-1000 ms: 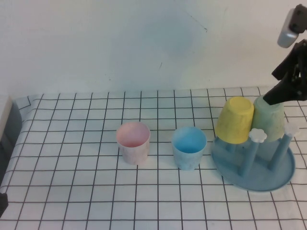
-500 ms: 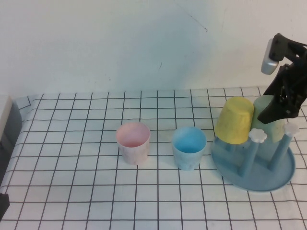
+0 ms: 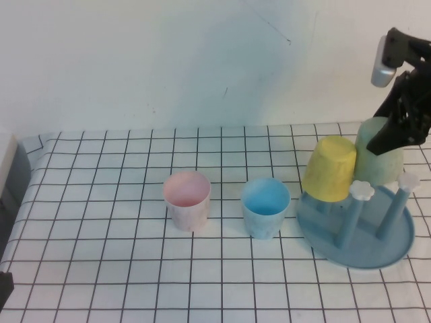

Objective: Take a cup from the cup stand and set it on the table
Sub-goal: Pick up the cup from the rack, then hand over the cup

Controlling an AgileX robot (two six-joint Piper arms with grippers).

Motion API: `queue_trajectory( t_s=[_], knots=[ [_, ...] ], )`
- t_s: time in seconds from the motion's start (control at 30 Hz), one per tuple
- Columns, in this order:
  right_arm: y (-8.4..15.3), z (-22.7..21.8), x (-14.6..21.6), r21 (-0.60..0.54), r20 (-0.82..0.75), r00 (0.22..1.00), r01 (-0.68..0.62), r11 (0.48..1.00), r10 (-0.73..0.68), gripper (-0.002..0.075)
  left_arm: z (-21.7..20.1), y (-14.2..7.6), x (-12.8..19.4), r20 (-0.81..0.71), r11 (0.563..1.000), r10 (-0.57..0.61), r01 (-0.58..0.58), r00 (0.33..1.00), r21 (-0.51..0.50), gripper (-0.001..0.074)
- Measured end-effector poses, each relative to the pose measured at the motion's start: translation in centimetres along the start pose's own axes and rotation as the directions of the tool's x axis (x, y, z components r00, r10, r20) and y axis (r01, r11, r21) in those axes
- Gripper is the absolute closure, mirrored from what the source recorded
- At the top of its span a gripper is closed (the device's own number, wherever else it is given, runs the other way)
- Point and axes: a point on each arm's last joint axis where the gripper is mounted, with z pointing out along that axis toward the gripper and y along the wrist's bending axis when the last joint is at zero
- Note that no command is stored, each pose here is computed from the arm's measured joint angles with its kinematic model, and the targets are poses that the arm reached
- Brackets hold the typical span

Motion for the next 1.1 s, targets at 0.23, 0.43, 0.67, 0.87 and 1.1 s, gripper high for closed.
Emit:
queue_trajectory(
  t_s=[0.23,0.43,0.67,0.87,1.1],
  knots=[
    [0.9,-4.3,-1.8,0.094,0.038,0.999,0.029,0.995,-0.033,0.0171,0.0,-0.1,-0.1,0.005,1.000,-0.022,0.022,1.000,0.012,0.0738],
    [3.5,-9.3,-3.4,0.182,0.097,0.993,0.052,0.982,-0.071,0.0171,0.0,-0.3,-0.1,0.012,0.997,-0.068,0.067,0.998,0.037,0.0738],
    [7.1,-13.7,-5.9,0.158,0.330,0.940,0.030,0.987,-0.082,0.0172,-0.2,-1.9,-0.8,-0.010,0.873,-0.439,0.429,0.898,0.230,0.0738],
    [9.0,-13.7,-8.3,-0.045,0.565,0.824,-0.028,0.999,0.049,0.0172,-1.4,-3.7,-3.2,-0.072,0.540,-0.738,0.652,0.670,0.531,0.0738],
    [12.1,-8.9,-10.1,-0.298,0.596,0.782,0.005,0.954,0.182,0.0171,-1.9,-3.9,-3.9,-0.041,0.514,-0.741,0.606,0.670,0.607,0.0651]
  ],
)
